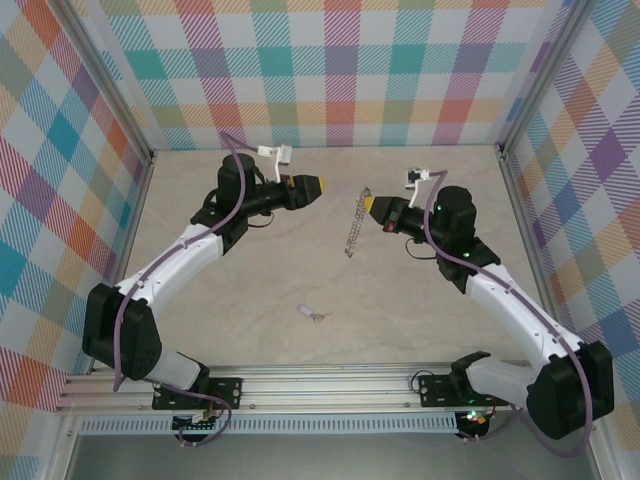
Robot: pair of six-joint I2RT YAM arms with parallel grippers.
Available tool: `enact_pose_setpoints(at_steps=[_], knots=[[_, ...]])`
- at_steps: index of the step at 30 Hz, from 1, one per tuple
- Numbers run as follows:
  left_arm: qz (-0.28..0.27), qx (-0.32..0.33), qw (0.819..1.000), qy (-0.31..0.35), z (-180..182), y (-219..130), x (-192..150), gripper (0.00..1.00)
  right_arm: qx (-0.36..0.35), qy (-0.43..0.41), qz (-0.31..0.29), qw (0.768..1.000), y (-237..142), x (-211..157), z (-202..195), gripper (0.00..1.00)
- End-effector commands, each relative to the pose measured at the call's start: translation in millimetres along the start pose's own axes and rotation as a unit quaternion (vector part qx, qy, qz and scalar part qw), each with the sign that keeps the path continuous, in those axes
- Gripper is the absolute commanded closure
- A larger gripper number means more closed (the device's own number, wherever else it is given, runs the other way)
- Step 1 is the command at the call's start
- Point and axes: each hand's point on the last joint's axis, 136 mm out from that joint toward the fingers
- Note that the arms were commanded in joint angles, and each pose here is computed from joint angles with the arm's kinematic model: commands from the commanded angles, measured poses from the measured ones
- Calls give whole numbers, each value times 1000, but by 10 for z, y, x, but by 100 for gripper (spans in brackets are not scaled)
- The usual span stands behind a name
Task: Put the keys on the keyring
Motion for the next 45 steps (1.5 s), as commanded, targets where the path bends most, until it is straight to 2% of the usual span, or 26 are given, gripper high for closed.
enact_pose_setpoints(at_steps=[1, 7, 12, 18, 28, 35, 45], knots=[[-5, -61, 998, -6, -267, -71, 59, 50, 19, -22, -45, 999, -107, 192, 148, 100], [2, -96, 995, 1, -545, -170, 26, 61, 51, -21, -72, 996, -146, 223, 227, 100], [23, -120, 993, 0, -696, -234, -69, 61, 85, -21, -98, 991, -172, 289, 332, 100], [20, -130, 991, -23, -742, -194, -83, 62, 107, -21, -124, 986, -174, 408, 403, 100], [20, -168, 984, -53, -876, -4, -59, 62, 134, -16, -123, 983, -30, 569, 486, 100], [27, -160, 985, -64, -798, 122, -128, 62, 144, -9, -132, 981, 30, 642, 485, 100], [23, -180, 982, -60, -889, 185, -113, 64, 147, -3, -124, 981, 92, 632, 462, 100]])
Point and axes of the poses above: each hand's point on the last joint's axis, 136 mm out from that joint toward the fingers, its own y axis out along the fingers, its own z axis along the line the jaws close on, x = y × z, and after that the axes turned 9 degrees about -y, right-handed
